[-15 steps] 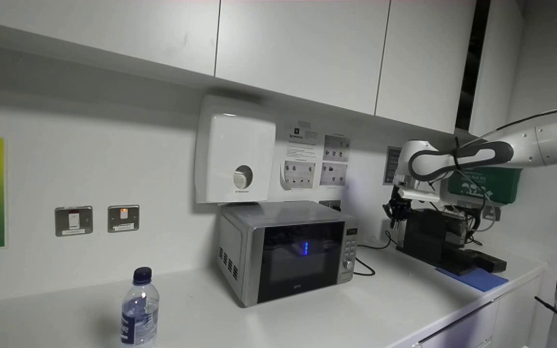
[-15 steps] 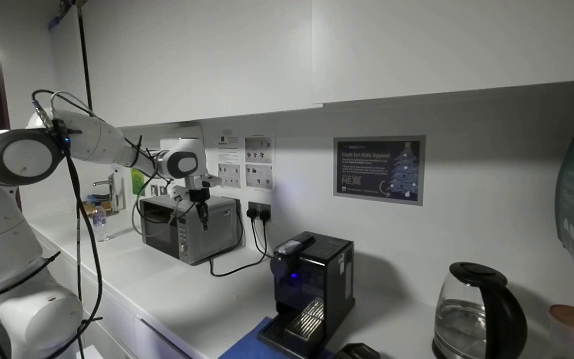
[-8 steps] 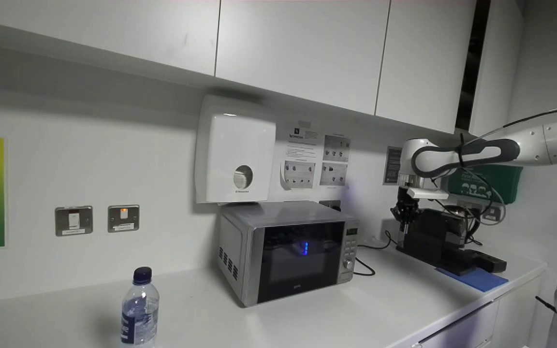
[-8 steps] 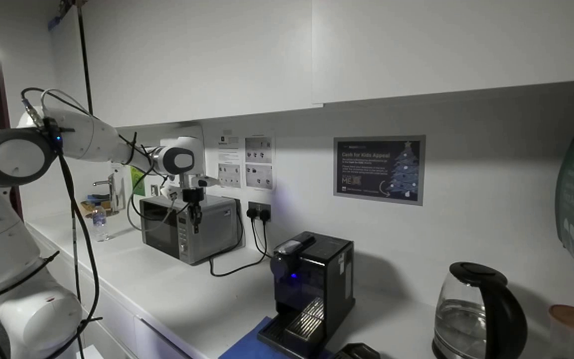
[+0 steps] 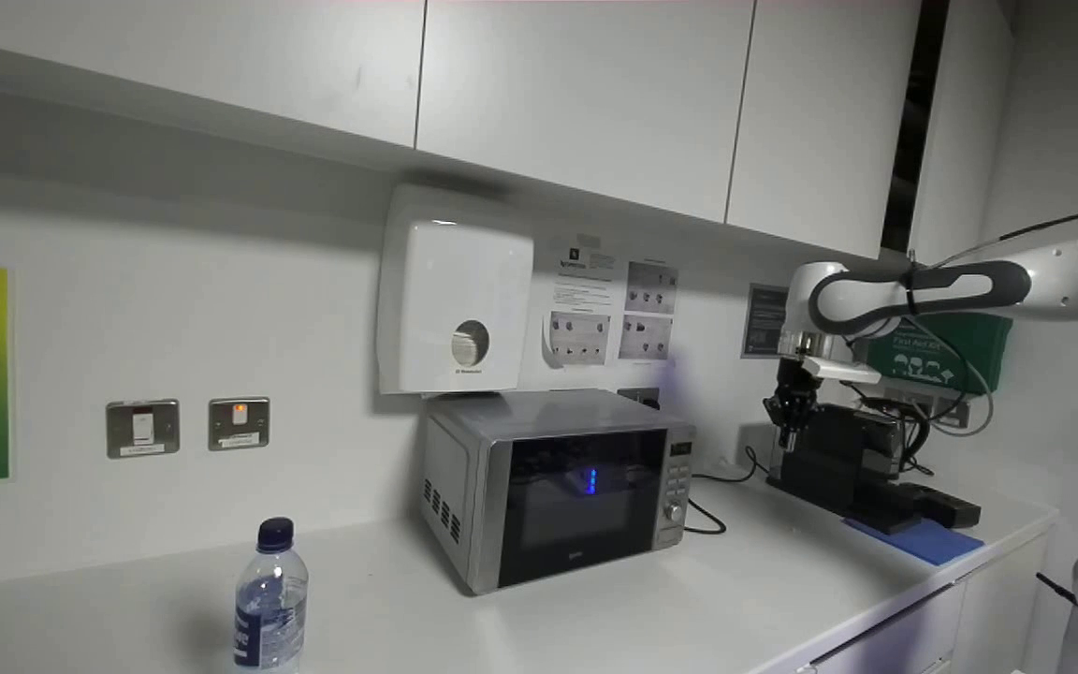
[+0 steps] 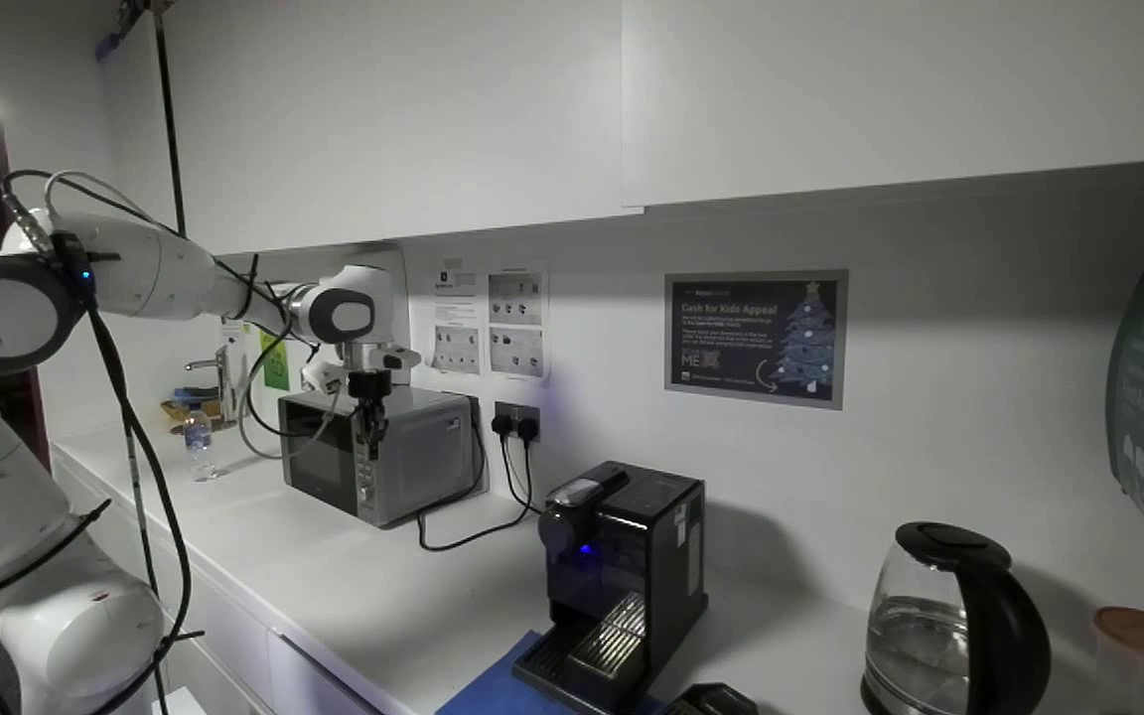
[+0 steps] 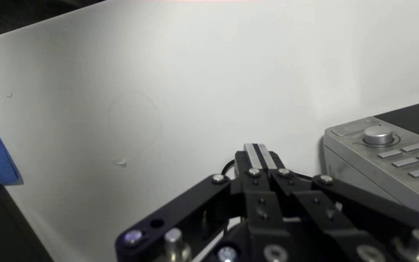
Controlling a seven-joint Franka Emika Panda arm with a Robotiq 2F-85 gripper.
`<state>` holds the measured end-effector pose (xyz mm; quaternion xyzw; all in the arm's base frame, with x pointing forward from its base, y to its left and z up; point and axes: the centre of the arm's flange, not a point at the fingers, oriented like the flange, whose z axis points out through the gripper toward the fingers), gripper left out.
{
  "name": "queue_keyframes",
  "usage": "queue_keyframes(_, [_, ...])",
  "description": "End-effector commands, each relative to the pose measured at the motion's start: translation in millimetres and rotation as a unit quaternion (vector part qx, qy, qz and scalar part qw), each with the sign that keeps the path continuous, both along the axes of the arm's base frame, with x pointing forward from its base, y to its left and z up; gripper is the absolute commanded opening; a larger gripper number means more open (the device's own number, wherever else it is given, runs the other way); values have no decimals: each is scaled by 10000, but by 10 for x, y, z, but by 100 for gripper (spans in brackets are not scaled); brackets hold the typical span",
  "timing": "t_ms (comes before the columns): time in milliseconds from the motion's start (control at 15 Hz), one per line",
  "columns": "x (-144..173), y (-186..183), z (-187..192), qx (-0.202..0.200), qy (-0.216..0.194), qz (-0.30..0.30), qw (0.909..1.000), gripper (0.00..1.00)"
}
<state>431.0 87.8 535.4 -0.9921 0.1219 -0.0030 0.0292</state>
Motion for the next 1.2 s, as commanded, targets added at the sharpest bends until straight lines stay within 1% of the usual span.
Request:
queue_keyframes(0, [-281,110,21,223,40,164,9996,0])
queue_keyframes(333, [-372,365,-4,388,152,228,9989,0])
queue_keyframes(667, [-303,575,4,525,181,144,9984,0])
queue_keyframes(867, [-207,622,-10,665,258,-86,9974,0])
queue_keyframes(933, [-278,579,-59,532,192,99,9984,1])
queue_keyframes(1133, [-256,589,-81,570,240,16,9981,1])
